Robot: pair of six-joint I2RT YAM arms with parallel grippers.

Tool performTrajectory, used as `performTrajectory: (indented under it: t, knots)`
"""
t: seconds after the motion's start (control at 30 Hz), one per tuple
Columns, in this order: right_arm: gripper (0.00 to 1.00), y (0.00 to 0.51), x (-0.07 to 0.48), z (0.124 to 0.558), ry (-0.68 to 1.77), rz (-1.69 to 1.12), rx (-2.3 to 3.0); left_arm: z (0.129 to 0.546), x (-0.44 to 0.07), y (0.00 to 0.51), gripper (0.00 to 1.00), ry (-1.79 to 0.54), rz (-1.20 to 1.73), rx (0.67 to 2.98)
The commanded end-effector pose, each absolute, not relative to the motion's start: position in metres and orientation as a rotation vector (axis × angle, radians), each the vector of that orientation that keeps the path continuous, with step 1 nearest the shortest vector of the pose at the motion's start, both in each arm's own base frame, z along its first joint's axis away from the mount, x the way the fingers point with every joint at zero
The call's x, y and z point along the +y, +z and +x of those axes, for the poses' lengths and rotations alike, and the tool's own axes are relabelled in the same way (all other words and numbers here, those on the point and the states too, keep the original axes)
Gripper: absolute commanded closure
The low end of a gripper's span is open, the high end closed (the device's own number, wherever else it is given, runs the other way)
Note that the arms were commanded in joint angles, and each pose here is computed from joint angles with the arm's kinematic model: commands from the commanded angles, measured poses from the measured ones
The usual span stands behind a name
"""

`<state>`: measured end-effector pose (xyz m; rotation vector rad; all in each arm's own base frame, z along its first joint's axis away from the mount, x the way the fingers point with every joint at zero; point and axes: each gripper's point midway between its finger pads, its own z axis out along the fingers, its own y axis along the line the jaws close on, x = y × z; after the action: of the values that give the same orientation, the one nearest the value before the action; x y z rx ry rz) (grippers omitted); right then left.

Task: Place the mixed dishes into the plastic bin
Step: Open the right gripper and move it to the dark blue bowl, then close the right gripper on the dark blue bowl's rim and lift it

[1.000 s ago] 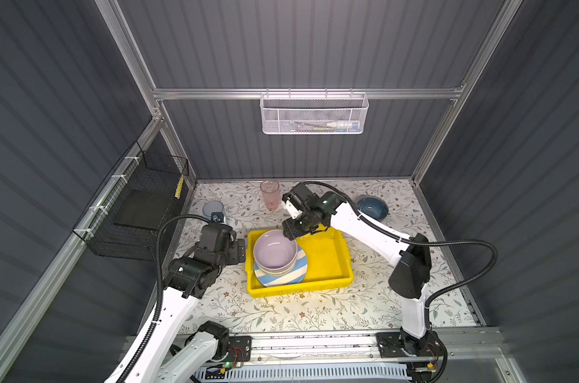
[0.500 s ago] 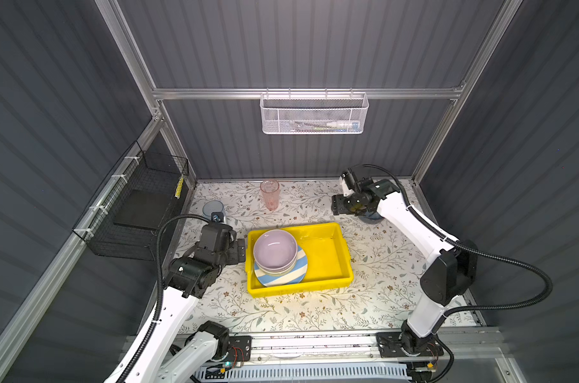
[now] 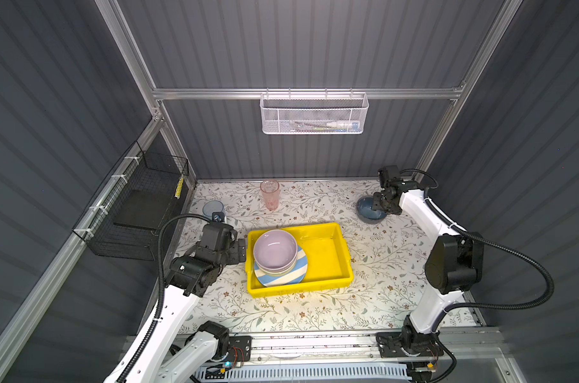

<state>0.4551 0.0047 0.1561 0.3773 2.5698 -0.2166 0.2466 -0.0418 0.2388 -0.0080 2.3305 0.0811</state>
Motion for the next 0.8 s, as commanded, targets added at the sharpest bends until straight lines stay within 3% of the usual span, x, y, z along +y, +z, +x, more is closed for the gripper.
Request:
performTrajectory:
  t: [0.0, 0.77]
  knots:
    - [0.41, 0.146, -0.019, 0.460, -0.272, 0.456, 2.546, 0.244, -0.041, 0.238, 0.05, 0.079, 0.009, 2.339]
    - [0.57, 0.076, -0.031, 0.483, -0.048, 0.562, 2.640, 0.244, -0.046, 0.233, 0.04, 0.050, 0.023, 2.356]
